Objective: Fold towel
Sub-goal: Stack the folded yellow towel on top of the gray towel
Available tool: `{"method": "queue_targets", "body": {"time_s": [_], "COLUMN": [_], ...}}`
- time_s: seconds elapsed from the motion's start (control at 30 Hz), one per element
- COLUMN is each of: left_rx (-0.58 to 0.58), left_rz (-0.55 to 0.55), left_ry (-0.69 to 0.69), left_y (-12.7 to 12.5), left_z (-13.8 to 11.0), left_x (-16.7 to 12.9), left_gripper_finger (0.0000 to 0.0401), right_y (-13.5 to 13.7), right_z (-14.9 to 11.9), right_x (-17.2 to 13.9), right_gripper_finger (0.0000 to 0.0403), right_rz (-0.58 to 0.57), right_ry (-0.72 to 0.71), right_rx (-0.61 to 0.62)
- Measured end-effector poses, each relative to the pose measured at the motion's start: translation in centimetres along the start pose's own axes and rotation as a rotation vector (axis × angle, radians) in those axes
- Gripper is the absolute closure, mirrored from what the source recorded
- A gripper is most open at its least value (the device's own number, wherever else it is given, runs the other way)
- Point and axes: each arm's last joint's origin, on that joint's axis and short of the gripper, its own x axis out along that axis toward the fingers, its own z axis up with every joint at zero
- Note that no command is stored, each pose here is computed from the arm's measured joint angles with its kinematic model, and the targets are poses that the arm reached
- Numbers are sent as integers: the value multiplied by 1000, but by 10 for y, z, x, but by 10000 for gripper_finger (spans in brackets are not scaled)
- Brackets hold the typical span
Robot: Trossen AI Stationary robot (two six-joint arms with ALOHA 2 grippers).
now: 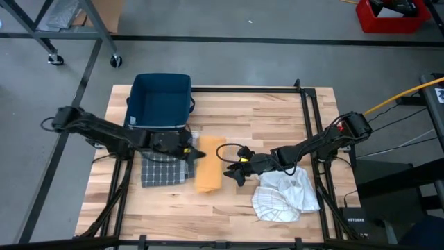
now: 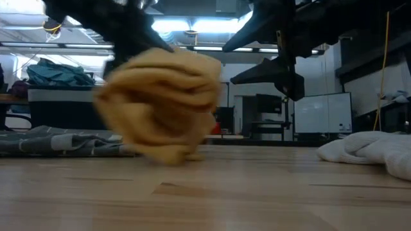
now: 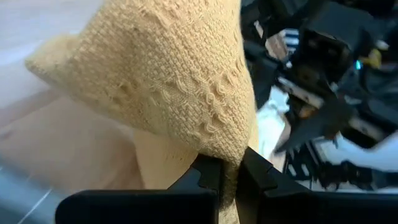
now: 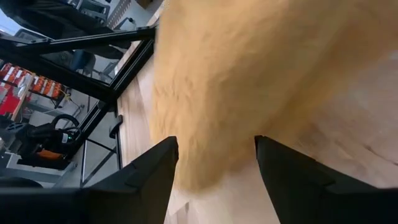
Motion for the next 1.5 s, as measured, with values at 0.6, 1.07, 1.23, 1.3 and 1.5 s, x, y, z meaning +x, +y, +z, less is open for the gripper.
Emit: {"method": "queue_targets", "body": {"time_s": [0.6,1.07,1.23,1.3,1.5], "left_rx": [-160,-195,-203,-200,-183], "left_rz": [183,360,459,474,523], "left_ry": [170,219,238,242,230], "left_y": [11,31,39,41,44], "left_z": [-16,-20,-23,-23,-24], "left_x": [-85,-113,-117,-118,-117], "left_gripper_finger": [394,394,394,394,391], "right_y": [0,0,0,0,0], "right_z": [1,0,0,0,0], "right_x": [0,0,0,0,0], "right_gripper_finger": [178,178,178,178,178], "right_rz": [-8,-6,-6,-5,-5], "right_ry": [-25,-9,-9,-9,-9], "right_rx": [18,16,16,15,15]}}
